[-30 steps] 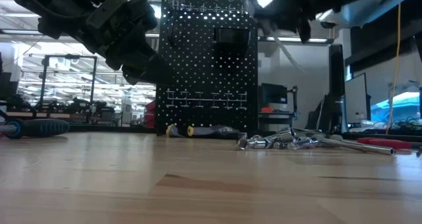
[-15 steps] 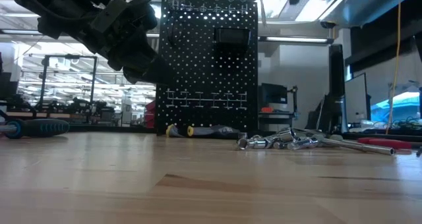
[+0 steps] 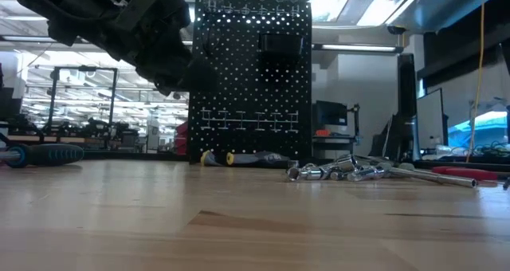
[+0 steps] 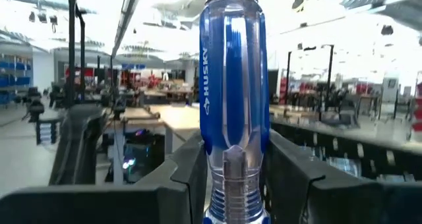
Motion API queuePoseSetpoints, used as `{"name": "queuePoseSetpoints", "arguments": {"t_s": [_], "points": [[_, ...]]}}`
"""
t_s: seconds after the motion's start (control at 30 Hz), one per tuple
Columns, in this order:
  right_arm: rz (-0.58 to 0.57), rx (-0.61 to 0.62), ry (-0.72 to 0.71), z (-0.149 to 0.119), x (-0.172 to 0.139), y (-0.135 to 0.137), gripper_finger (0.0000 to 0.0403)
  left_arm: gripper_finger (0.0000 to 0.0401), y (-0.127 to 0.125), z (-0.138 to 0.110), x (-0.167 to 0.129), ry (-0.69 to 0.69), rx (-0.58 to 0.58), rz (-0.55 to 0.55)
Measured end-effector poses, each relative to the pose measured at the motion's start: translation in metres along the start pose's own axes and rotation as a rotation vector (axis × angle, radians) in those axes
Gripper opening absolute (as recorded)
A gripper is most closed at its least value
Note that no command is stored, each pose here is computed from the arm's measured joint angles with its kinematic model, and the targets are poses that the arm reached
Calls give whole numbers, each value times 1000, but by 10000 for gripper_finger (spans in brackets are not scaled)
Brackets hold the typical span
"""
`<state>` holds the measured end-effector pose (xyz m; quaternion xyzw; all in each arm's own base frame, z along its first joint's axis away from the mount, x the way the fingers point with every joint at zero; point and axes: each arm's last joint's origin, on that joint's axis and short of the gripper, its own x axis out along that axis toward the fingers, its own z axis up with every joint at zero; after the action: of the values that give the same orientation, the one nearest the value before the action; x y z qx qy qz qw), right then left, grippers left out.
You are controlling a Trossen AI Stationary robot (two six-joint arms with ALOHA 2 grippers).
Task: Hang tools onto peg board
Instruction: Hang the blue screwdriver on the pegboard
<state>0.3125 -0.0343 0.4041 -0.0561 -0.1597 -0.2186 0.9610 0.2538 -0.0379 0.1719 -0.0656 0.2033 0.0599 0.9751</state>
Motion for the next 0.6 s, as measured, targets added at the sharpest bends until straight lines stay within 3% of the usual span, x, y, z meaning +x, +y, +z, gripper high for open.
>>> {"name": "queuePoseSetpoints", "arguments": {"t_s": [0.37,0.6], "points": [[32,-23,-60,8,77,-9,122,168,0,0,0,-1,9,0],[31,-36,-93,15,109,-20,122,168,0,-1,0,12,24,3]]}}
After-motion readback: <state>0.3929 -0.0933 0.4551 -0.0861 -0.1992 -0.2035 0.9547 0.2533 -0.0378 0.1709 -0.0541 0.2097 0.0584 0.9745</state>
